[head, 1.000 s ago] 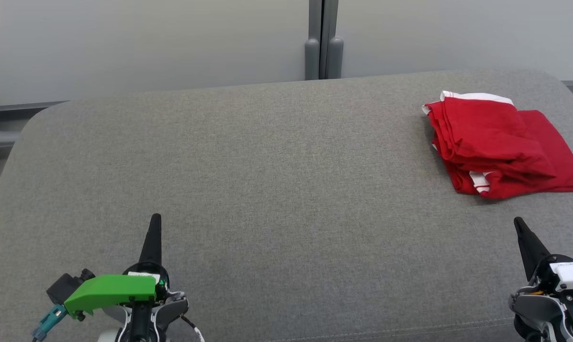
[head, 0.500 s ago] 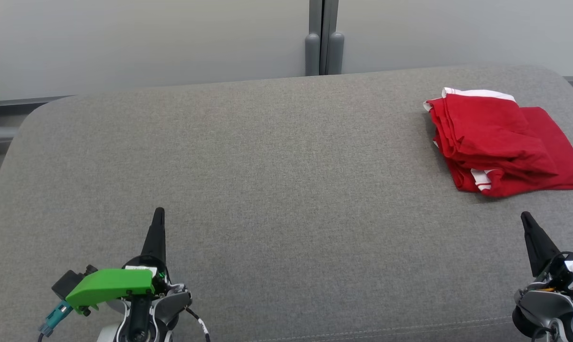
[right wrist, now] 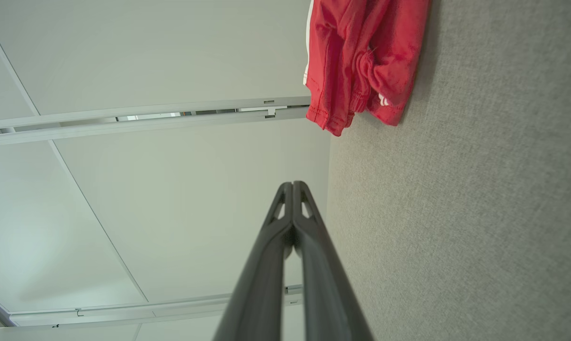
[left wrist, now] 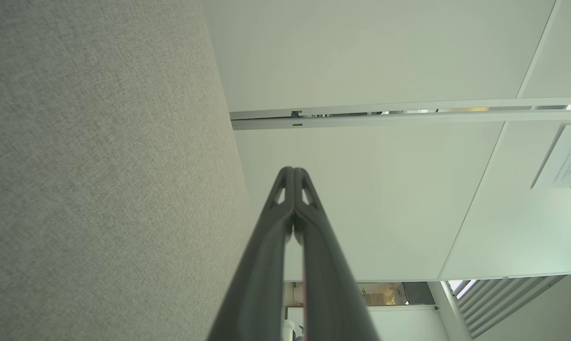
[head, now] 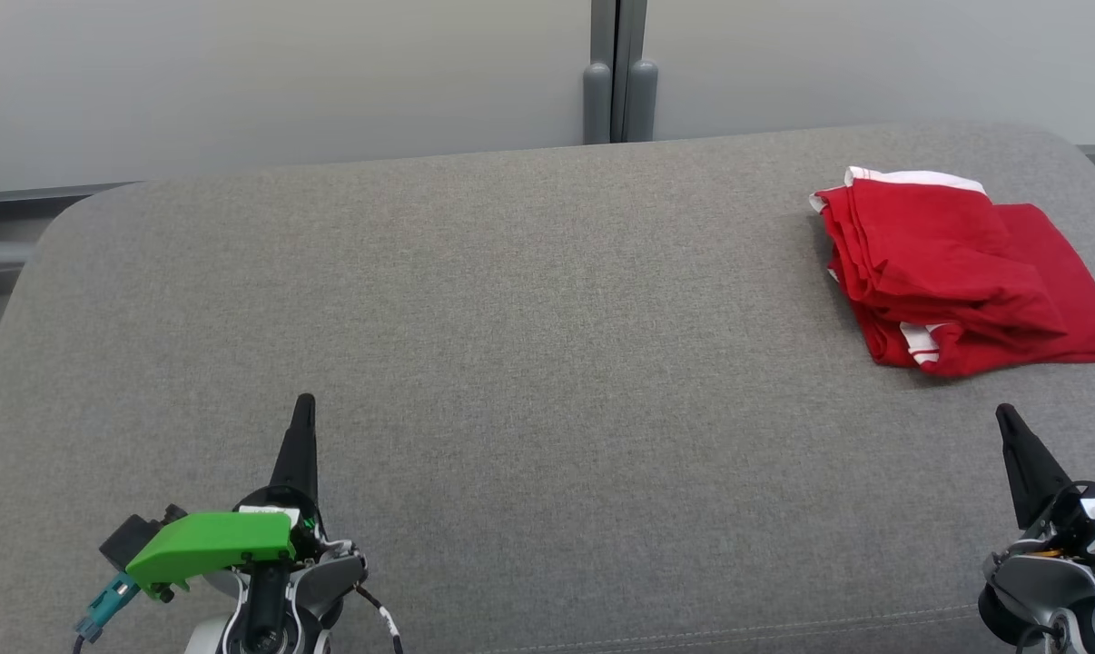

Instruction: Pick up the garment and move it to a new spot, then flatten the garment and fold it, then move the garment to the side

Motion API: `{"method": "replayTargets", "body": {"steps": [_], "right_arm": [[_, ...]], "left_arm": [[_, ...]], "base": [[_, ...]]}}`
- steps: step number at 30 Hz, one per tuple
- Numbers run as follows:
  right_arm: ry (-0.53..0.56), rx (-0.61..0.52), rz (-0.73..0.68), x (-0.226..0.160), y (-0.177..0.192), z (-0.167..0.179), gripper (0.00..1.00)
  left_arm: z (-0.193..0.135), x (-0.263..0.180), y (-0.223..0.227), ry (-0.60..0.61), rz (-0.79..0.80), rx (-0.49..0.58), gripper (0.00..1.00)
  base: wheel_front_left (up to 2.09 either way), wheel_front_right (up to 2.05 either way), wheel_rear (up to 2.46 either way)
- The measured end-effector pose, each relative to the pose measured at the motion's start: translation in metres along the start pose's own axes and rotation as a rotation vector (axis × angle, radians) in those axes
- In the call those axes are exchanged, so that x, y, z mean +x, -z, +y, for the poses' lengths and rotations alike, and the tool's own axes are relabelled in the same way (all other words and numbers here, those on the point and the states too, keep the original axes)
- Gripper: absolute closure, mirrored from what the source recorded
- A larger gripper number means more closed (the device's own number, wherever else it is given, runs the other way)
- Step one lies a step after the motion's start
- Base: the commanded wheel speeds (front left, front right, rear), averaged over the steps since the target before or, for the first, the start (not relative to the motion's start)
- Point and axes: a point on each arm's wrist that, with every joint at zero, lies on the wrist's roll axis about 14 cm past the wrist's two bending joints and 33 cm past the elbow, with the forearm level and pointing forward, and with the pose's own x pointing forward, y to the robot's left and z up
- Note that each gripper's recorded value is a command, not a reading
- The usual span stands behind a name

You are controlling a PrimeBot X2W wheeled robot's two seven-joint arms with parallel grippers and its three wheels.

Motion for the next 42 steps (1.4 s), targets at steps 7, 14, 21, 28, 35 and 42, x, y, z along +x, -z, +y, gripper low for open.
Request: {"method": "replayTargets", "body": {"steps": [7,14,21,28,35,42], "right_arm": [[0.0,0.0,0.0,0.0,0.0,0.0,1.0],[0.0,0.0,0.0,0.0,0.0,0.0,1.0],[0.0,0.0,0.0,0.0,0.0,0.0001,1.0],[0.0,0.0,0.0,0.0,0.0,0.0,1.0],[0.0,0.0,0.0,0.0,0.0,0.0,1.0],[0.0,0.0,0.0,0.0,0.0,0.0,1.0]], "left_arm": [[0.0,0.0,0.0,0.0,0.0,0.0,1.0],[0.0,0.0,0.0,0.0,0.0,0.0,1.0],[0.0,0.0,0.0001,0.0,0.0,0.0,1.0],[0.0,0.0,0.0001,0.0,0.0,0.0,1.0],[-0.0001,0.0,0.0001,0.0,0.0,0.0,1.0],[0.0,0.0,0.0001,0.0,0.0,0.0,1.0]], "base": [[0.0,0.0,0.0],[0.0,0.0,0.0],[0.0,0.0,0.0],[0.0,0.0,0.0],[0.0,0.0,0.0],[0.0,0.0,0.0]]}}
